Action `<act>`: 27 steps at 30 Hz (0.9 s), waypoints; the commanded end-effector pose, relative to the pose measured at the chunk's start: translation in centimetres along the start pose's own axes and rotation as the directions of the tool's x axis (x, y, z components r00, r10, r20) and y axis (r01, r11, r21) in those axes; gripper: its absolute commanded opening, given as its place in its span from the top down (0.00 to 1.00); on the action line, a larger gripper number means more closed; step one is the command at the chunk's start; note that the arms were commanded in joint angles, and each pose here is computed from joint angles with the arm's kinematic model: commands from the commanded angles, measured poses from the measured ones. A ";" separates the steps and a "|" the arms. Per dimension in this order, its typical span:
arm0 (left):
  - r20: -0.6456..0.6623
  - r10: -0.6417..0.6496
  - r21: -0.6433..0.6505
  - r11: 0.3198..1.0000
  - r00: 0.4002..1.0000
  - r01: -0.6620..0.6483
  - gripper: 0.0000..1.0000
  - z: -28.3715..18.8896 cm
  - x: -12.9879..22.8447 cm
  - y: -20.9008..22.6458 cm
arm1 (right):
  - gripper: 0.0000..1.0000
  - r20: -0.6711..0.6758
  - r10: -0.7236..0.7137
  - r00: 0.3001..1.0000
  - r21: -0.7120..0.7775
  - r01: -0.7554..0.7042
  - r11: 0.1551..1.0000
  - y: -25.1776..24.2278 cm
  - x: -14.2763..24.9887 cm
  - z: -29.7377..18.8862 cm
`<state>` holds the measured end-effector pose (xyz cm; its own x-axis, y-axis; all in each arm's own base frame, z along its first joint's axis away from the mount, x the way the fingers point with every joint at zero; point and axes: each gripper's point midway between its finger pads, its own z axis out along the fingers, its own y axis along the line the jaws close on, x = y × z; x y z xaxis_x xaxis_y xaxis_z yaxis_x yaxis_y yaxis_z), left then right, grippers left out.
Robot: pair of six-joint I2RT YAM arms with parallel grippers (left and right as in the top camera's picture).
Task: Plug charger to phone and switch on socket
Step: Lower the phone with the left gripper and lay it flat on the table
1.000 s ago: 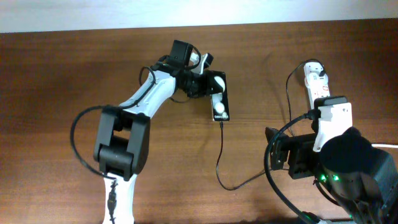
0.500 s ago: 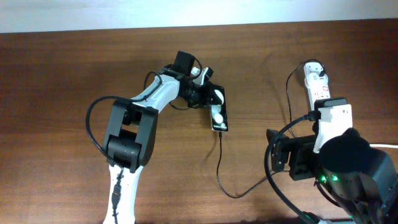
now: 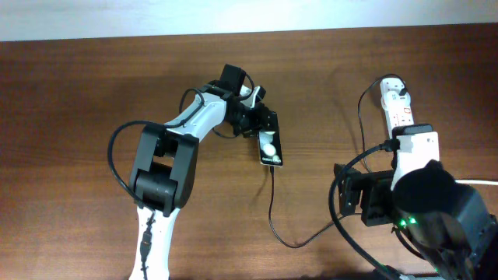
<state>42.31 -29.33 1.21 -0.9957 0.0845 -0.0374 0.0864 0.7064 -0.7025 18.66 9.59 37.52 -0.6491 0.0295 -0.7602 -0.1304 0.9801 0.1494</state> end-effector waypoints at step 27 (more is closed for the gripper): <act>-0.014 -0.035 -0.142 0.989 0.999 0.033 0.05 0.0 0.9 2.5 | 0.01 -0.182 -0.094 0.979 0.170 0.126 0.977 -0.3 1.9 4.0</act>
<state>41.99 -29.14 2.52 -0.9958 0.0872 -0.0284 0.0831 0.7266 -0.6820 20.33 10.76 33.38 -0.7596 -0.1001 -0.6426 -0.1044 0.9940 -0.0314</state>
